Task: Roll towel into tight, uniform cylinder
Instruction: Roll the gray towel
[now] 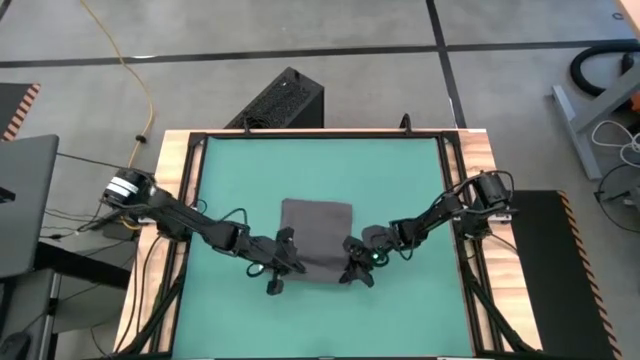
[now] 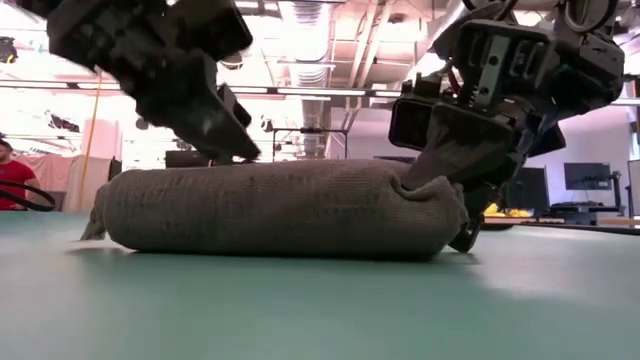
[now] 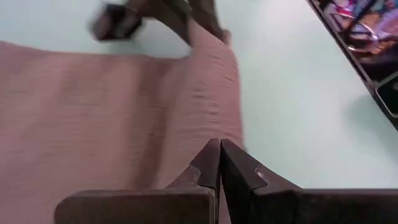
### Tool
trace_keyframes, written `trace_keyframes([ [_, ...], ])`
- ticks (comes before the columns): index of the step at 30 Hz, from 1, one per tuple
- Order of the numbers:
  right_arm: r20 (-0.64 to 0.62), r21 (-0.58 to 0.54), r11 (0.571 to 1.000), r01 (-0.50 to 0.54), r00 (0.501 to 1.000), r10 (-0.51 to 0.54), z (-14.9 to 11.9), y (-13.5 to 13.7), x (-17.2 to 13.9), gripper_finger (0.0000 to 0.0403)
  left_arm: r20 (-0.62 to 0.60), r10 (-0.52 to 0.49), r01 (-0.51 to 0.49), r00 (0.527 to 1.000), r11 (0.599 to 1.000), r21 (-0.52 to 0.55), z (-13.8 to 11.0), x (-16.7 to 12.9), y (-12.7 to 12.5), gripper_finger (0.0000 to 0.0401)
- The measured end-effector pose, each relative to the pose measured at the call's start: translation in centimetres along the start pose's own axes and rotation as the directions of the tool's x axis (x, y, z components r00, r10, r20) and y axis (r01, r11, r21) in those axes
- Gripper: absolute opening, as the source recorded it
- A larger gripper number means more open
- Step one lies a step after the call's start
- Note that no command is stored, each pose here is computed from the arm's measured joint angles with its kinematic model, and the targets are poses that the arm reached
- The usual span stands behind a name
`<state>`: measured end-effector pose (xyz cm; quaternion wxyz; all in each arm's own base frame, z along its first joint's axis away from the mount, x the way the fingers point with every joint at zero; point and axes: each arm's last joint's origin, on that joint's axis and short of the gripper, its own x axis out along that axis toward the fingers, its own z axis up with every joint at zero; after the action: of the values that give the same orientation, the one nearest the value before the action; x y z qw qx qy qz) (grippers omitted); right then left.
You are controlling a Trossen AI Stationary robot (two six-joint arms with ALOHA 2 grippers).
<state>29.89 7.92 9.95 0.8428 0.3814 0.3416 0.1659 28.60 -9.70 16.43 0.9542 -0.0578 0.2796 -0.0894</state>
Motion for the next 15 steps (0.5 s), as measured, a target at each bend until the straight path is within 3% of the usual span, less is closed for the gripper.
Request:
trace_keyframes([
  [6,0.014,0.035,0.999,0.024,1.000,-0.025,0.2,-0.4,-0.1,0.0047,-0.054,-0.005,0.007,0.999,0.999,0.038,-1.7,1.8,0.0,0.0001],
  [11,0.026,0.050,0.998,0.043,0.999,-0.045,0.4,-0.6,-0.2,0.0047,-0.029,0.015,-0.013,0.999,0.998,0.067,-1.1,1.3,0.0,0.0018],
  [15,0.030,0.082,0.995,0.052,0.998,-0.055,0.5,-0.8,-0.3,0.0047,0.012,0.085,-0.086,0.996,0.992,0.093,-0.2,0.3,0.1,0.0045],
])
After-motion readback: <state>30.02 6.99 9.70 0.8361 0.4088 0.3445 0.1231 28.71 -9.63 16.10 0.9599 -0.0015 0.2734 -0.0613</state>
